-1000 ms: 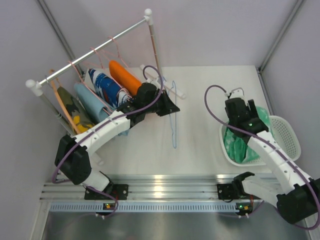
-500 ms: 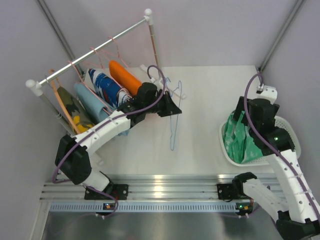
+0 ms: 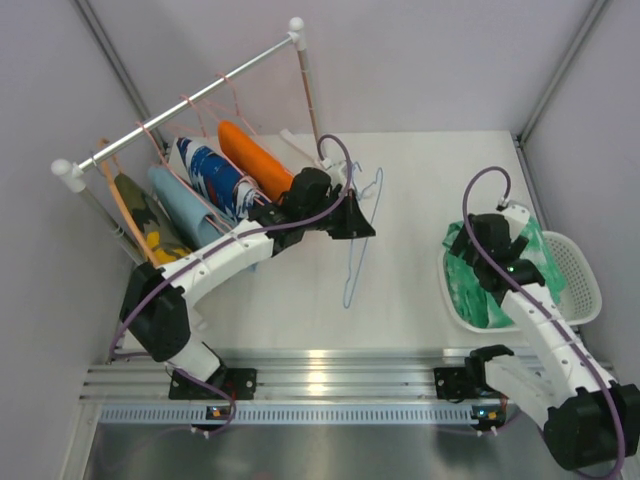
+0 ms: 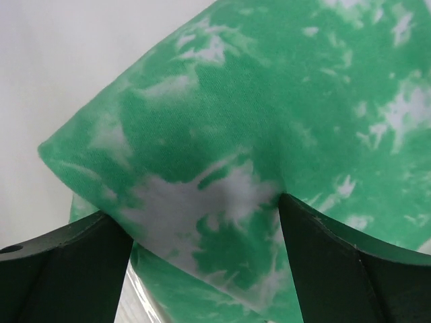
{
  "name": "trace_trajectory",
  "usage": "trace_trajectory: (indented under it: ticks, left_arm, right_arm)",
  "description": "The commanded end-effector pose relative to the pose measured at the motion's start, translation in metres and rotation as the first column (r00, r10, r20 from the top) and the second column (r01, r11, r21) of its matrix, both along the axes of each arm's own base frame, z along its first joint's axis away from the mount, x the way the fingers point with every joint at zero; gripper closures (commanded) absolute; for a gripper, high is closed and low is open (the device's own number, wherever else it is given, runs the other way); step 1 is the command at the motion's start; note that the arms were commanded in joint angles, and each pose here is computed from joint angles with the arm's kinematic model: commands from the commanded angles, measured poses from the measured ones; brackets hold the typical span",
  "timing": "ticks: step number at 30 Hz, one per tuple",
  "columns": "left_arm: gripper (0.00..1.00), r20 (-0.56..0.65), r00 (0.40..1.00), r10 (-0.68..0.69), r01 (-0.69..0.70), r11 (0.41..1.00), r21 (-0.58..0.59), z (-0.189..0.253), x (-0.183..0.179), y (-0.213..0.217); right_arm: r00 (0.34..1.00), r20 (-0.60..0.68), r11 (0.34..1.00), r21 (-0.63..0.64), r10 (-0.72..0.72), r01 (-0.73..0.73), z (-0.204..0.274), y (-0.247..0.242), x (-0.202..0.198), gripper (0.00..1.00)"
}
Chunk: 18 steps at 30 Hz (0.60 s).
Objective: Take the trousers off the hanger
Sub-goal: Place the trousers in the bin, then move the bin to the center of the board.
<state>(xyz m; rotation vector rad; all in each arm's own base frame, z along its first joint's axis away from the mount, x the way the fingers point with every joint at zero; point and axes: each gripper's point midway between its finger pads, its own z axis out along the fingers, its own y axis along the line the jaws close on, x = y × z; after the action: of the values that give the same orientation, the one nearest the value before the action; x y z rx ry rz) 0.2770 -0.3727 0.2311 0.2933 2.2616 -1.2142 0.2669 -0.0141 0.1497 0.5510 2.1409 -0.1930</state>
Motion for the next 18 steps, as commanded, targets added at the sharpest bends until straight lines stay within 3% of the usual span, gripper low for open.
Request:
trace_trajectory:
  ticks: [1, 7, 18]
  left_arm:
    - [1.00, 0.087, 0.996, 0.017, -0.015, 1.000, -0.021, 0.027, 0.007, 0.003]
    - [1.00, 0.085, 0.996, 0.024, -0.022, 1.000, -0.014, 0.027, 0.009, 0.003]
    - [1.00, 0.111, 0.993, 0.050, -0.052, 0.999, 0.014, 0.030, 0.017, 0.007]
  right_arm:
    - [0.996, 0.063, 0.995, 0.086, -0.056, 0.051, -0.014, 0.004, 0.015, 0.17]
    - [0.987, 0.161, 0.965, 0.263, -0.025, -0.019, -0.025, 0.038, 0.043, 0.21]
    - [0.962, 0.222, 0.941, 0.258, 0.161, -0.217, 0.008, 0.105, 0.104, 0.18]
